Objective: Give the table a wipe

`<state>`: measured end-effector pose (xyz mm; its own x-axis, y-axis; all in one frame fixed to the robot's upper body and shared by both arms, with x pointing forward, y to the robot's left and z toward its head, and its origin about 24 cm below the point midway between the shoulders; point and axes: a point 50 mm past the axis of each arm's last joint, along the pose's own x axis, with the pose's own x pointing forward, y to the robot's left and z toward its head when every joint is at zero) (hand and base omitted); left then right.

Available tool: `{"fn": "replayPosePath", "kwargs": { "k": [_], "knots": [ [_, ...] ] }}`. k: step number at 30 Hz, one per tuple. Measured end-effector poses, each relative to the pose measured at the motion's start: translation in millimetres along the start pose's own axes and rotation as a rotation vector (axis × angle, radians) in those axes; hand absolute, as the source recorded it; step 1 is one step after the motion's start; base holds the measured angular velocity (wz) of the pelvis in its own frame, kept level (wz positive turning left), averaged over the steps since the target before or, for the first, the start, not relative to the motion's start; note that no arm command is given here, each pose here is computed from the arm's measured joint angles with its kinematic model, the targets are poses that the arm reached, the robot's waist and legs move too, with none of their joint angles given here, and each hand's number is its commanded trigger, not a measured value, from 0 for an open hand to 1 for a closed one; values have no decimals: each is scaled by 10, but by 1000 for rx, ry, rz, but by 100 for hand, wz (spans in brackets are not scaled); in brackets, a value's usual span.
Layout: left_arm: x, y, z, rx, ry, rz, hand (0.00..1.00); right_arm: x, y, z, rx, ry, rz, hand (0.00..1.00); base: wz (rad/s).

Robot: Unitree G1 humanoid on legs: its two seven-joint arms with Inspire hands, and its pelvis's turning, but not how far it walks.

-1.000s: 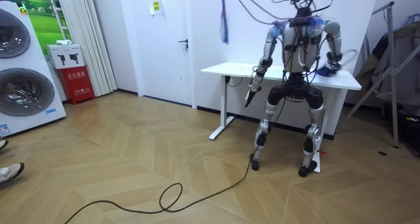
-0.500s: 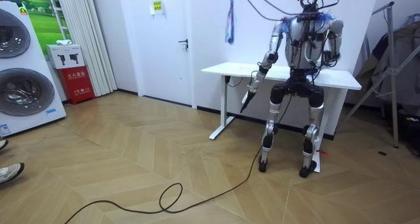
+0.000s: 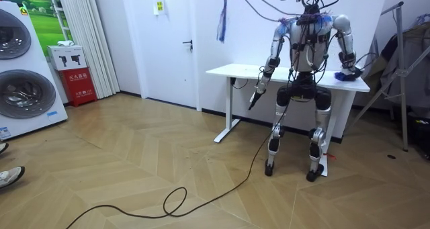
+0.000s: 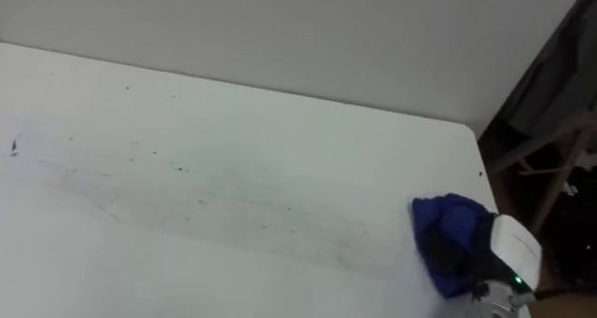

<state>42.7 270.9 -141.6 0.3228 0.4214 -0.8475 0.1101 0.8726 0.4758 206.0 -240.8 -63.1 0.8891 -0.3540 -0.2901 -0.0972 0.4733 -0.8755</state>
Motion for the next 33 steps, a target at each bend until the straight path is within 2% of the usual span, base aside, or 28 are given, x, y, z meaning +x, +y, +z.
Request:
{"fn": "replayPosePath", "kwargs": {
  "k": [2, 4, 6, 7, 8, 9, 14, 23, 33],
  "knots": [
    [18, -65, 118, 27, -31, -22, 0, 32, 56, 486, -76, -191, 58, 100, -11],
    [13, -116, 149, 41, -44, -38, 0, 29, 130, 832, -78, -293, 98, 100, 0],
    [7, -160, 161, 37, -45, -48, 0, 13, 140, 1010, -90, -355, 118, 100, 12],
    [-5, -176, 112, 37, -31, -53, 0, -1, 125, 1066, -104, -381, 123, 58, 17],
    [-24, -186, 22, 40, -4, -56, 0, -6, 117, 1086, -117, -390, 121, 47, 14],
    [-35, -192, -25, 42, 12, -58, 0, -6, 114, 1086, -120, -390, 121, 0, 0],
    [-81, -240, -184, 33, 68, -75, 0, -10, 155, 996, -129, -363, 124, 0, 0],
    [-64, -241, -99, 13, 48, -72, 0, -71, 240, 821, -180, -339, 132, 0, 1],
    [-56, -232, -35, 8, 13, -53, 0, -168, 224, 800, -193, -381, 113, 0, 0]
  ]
}}
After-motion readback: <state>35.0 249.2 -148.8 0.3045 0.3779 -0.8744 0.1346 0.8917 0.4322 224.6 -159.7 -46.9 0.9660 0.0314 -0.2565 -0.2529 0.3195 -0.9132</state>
